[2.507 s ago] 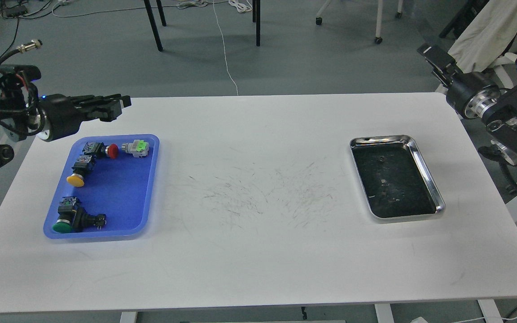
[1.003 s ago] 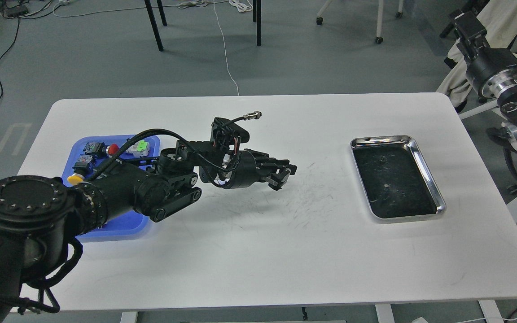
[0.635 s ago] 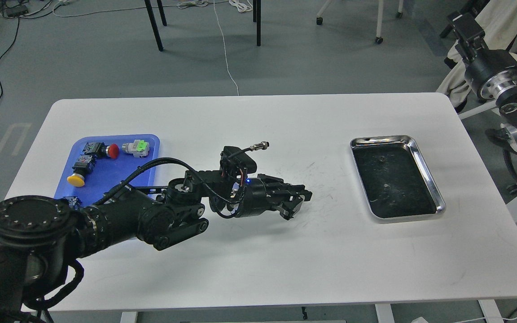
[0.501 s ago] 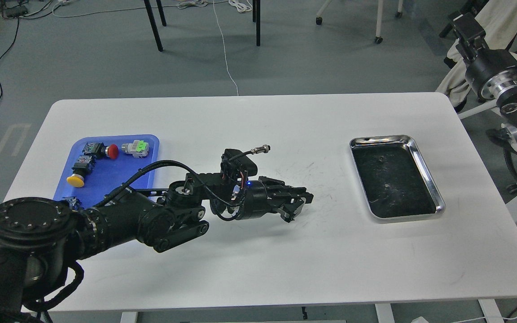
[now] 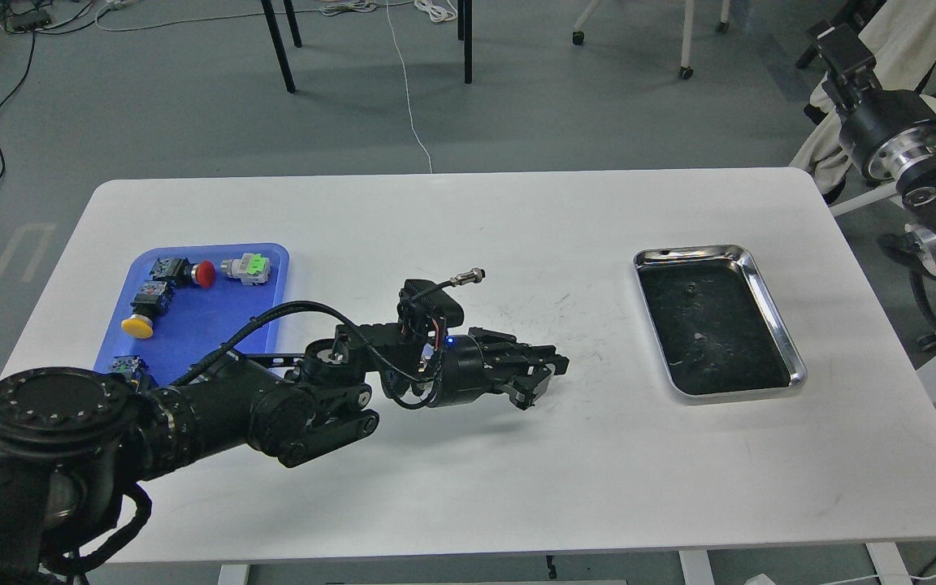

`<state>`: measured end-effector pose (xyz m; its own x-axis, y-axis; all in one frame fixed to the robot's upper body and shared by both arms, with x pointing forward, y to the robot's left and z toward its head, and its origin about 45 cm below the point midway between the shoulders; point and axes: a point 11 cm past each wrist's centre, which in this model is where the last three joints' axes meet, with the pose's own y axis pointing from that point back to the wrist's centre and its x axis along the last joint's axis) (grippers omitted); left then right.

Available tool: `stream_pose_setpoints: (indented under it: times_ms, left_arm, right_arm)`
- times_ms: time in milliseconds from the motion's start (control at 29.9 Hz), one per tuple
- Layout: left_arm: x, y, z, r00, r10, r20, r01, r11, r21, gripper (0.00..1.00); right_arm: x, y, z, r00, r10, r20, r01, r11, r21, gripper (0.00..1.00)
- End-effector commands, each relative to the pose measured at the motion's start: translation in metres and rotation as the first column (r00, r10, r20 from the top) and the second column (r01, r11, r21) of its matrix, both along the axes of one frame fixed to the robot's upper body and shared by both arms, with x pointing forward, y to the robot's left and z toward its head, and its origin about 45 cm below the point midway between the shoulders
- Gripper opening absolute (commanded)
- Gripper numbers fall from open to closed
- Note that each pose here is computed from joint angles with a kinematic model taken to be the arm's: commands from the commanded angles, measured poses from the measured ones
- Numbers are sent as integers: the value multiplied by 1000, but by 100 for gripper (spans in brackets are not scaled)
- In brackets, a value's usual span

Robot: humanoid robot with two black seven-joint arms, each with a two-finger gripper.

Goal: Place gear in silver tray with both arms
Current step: 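Carry the gear with the left gripper toward the table center, then open the left gripper to release the gear on the table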

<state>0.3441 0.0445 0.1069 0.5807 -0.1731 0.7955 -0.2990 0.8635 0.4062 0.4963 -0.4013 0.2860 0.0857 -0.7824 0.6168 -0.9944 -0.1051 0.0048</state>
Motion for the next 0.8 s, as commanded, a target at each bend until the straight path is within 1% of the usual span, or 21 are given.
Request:
stream_pose_setpoints:
  times_ms: [0,468,501,602,769]
  left_arm:
    - [-1,0,-1,1000,1,-4,-1,1000,0,7]
    - [-5,1,-5,1000,16,-17,-16,1000,-16,21]
    - [-5,1,-5,1000,17,-17,-17,1000,-17,23]
    - [-5,-1,-4,1000,17,-21,-18,1000,-26,35]
    - [-4,-1,-3,1000,21,-22,-21,999,-30,36]
  right_arm:
    - [-1,-1,0,1000,-2,-1,2,1000,-2,93]
    - [-1,0,-2,1000,7,-10,-7,1000,-18,93]
    - [-1,0,-2,1000,7,-10,-7,1000,-18,93]
    - [-1,1,-2,1000,8,-11,-9,1000,-19,93]
    - [-1,1,-3,1000,9,-12,-9,1000,-20,93]
